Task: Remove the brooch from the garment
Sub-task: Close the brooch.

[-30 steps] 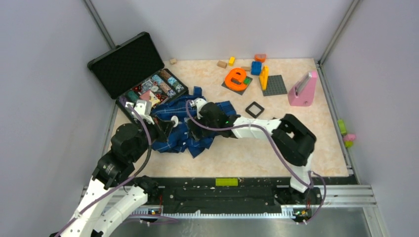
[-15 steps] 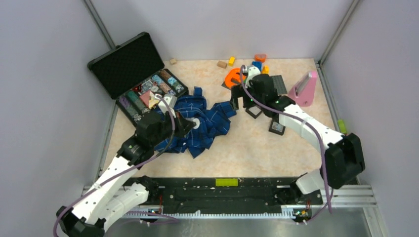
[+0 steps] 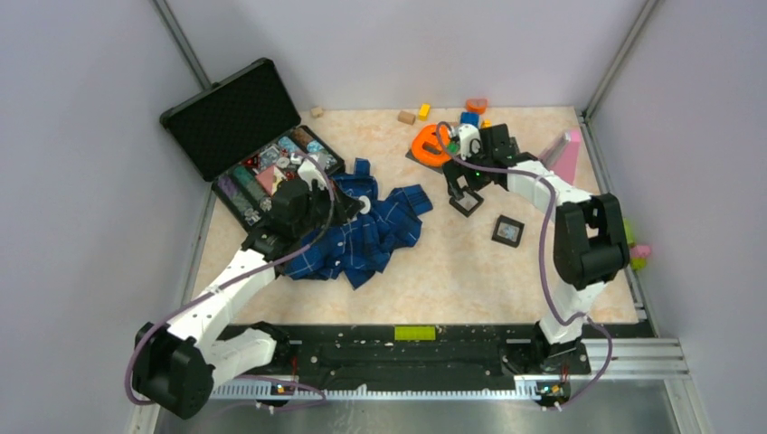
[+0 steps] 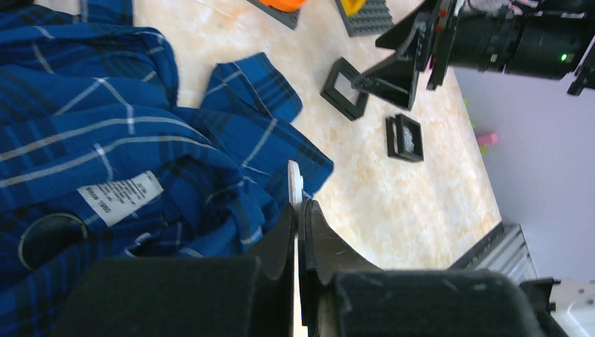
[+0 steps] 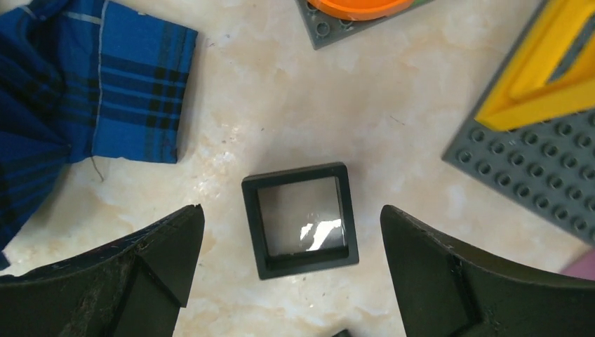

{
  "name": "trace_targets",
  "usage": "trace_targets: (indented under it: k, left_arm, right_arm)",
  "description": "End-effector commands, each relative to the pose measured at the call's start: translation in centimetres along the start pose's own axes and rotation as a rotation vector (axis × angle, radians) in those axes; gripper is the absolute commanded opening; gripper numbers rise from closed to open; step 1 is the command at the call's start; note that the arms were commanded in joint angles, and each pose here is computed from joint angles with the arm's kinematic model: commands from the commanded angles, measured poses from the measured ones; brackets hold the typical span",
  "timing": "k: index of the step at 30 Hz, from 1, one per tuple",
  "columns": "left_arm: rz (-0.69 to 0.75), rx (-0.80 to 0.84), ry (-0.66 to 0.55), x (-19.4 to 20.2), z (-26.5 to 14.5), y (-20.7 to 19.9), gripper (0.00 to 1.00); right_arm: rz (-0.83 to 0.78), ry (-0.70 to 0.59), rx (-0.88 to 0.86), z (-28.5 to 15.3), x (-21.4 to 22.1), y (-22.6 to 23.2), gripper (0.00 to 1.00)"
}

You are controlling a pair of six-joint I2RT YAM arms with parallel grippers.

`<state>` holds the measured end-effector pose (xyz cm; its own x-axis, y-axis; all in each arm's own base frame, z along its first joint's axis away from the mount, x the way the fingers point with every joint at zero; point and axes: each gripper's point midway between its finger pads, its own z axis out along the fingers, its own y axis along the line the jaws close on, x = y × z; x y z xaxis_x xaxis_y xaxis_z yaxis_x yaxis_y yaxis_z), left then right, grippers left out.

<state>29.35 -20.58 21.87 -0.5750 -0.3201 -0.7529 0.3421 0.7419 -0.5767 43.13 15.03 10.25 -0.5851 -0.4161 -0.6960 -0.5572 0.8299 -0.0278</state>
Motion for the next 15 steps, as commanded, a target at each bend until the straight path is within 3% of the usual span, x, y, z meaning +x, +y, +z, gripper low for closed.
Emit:
trace_targets:
  k: [1,10,13,15]
  left_arm:
    - [-0.014,0.076,-0.127,-4.7,0.6,-1.2,0.00]
    - [-0.040,-0.001,-0.141,-5.0,0.5,2.4,0.00]
    - [-0.045,0.103,-0.104,-4.5,0.6,0.9,0.00]
    - [-0.029,0.282,-0.036,-3.6,0.1,-2.2,0.00]
  right_arm:
    - [-0.080,-0.029,-0.108,1.7,-1.2,-0.7,0.99]
    - [0.013,-0.023,-0.219,3.5,-1.0,-1.7,0.99]
    - [0.031,-0.032,-0.251,3.2,-1.3,-1.0,0.99]
    - [0.066,-0.136,-0.301,1.1,-3.5,0.6,0.99]
